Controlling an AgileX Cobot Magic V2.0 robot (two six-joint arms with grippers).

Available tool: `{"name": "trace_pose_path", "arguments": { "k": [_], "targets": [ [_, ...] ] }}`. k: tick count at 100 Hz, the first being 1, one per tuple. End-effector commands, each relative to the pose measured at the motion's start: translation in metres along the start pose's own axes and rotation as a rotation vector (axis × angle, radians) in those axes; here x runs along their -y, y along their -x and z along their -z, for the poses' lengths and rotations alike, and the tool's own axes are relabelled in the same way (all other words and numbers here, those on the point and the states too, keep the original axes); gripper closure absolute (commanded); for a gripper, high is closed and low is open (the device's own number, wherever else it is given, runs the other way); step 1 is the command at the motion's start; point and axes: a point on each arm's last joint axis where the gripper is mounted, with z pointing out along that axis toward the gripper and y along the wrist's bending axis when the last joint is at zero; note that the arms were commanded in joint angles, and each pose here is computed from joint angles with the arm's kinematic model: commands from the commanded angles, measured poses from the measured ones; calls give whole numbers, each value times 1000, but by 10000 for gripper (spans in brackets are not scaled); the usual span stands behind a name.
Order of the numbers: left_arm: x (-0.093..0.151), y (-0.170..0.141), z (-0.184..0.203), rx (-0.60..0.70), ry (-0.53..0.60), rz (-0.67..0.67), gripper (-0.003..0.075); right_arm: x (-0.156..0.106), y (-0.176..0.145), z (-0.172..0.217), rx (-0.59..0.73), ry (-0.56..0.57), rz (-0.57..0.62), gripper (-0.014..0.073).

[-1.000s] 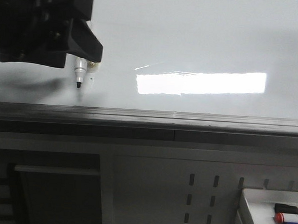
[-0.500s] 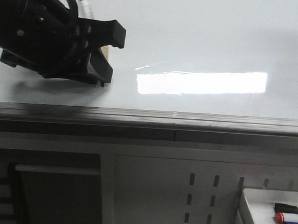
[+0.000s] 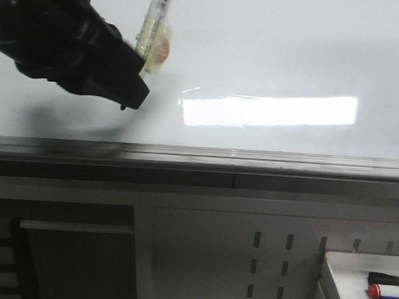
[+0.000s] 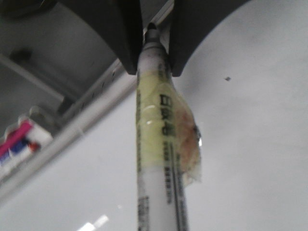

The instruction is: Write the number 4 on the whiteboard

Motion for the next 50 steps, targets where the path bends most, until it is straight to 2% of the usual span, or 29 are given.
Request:
{"name": "trace_pose_path", "arguments": {
  "k": [1, 9, 16, 37, 50],
  "targets": [
    [9, 7, 25, -40, 3, -308, 740, -14, 21, -6, 48, 81, 141, 139],
    [19, 1, 38, -112, -42, -488, 740, -26, 24, -18, -6, 133, 219, 139],
    [26, -2, 48, -130, -83, -573, 740, -36, 29, -28, -26, 168, 261, 139],
    [42, 4, 73, -12, -172, -642, 740, -54, 34, -58, -82, 210, 337, 139],
    [45, 6, 88, 59, -195, -685, 740, -65, 41, -61, -57, 252, 391, 140]
  ]
}}
